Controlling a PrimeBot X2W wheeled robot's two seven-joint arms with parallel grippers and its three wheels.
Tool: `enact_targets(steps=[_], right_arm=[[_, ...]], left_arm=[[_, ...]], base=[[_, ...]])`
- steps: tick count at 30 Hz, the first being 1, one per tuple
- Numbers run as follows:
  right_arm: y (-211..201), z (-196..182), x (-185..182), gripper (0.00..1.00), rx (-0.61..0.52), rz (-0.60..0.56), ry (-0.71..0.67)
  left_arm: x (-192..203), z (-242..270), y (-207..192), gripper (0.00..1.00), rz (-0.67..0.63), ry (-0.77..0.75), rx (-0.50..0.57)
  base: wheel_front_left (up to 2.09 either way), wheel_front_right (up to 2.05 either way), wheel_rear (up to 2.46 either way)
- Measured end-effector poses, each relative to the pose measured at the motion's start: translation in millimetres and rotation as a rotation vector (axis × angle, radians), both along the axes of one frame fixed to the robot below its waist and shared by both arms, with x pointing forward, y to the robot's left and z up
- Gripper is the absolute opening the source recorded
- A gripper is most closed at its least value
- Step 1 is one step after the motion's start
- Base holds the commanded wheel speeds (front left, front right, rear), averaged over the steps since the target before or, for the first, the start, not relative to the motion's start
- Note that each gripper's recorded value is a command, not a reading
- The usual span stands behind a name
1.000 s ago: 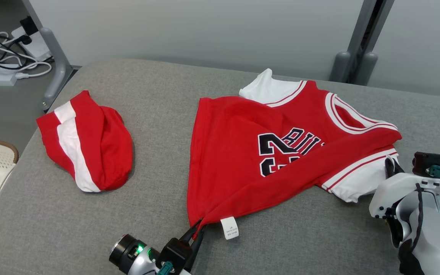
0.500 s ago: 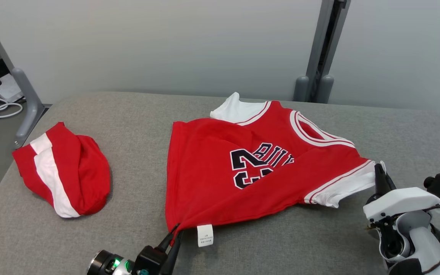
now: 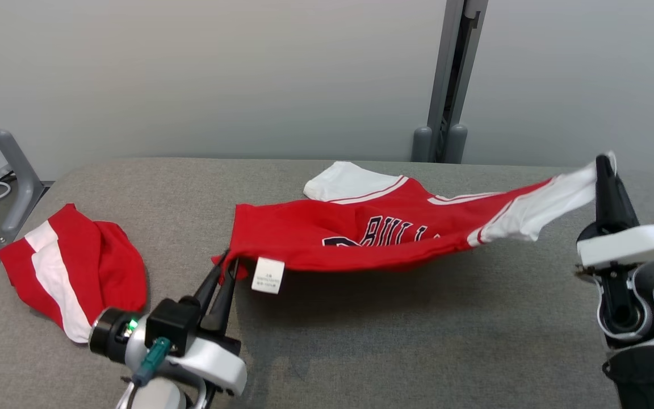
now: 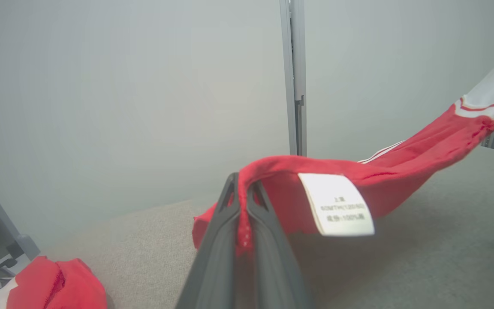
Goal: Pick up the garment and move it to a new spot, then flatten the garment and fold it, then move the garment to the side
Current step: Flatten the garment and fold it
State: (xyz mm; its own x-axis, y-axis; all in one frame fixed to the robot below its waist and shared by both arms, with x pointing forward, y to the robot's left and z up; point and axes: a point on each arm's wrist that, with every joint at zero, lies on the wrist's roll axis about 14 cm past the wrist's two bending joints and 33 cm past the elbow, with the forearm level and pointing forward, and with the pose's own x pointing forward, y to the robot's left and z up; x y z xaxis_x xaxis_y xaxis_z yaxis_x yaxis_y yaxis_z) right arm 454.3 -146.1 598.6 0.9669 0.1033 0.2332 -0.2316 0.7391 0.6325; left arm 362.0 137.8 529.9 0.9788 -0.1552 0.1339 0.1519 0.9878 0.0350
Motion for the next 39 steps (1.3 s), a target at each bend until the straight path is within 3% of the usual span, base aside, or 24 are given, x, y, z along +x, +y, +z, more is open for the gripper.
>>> enact_targets(steps=[11,19,24,29,34,39], right_arm=[[-10,137,11,0.0,-0.153,-0.101,-0.336],[-17,216,3,0.0,-0.355,-0.228,-0.479],[-14,232,14,0.0,-0.415,-0.229,-0.452],[0,239,41,0.0,-0.433,-0.172,-0.405],[18,261,78,0.0,-0.48,-0.134,-0.442],[22,264,123,0.0,-0.478,-0.137,-0.48]], left_arm=[[41,95,-4,0.0,-0.1,-0.168,0.115],[60,158,-24,0.0,-0.191,-0.241,0.227],[80,173,-24,0.0,-0.206,-0.215,0.321],[112,170,-22,0.0,-0.223,-0.135,0.347],[160,185,-15,0.0,-0.206,-0.149,0.429],[216,189,-11,0.0,-0.176,-0.185,0.42]], base=[[0.0,0.0,0.0],[0.0,0.0,0.0],[0.0,0.0,0.0],[0.0,0.0,0.0],[0.0,0.0,0.0],[0.0,0.0,0.0]])
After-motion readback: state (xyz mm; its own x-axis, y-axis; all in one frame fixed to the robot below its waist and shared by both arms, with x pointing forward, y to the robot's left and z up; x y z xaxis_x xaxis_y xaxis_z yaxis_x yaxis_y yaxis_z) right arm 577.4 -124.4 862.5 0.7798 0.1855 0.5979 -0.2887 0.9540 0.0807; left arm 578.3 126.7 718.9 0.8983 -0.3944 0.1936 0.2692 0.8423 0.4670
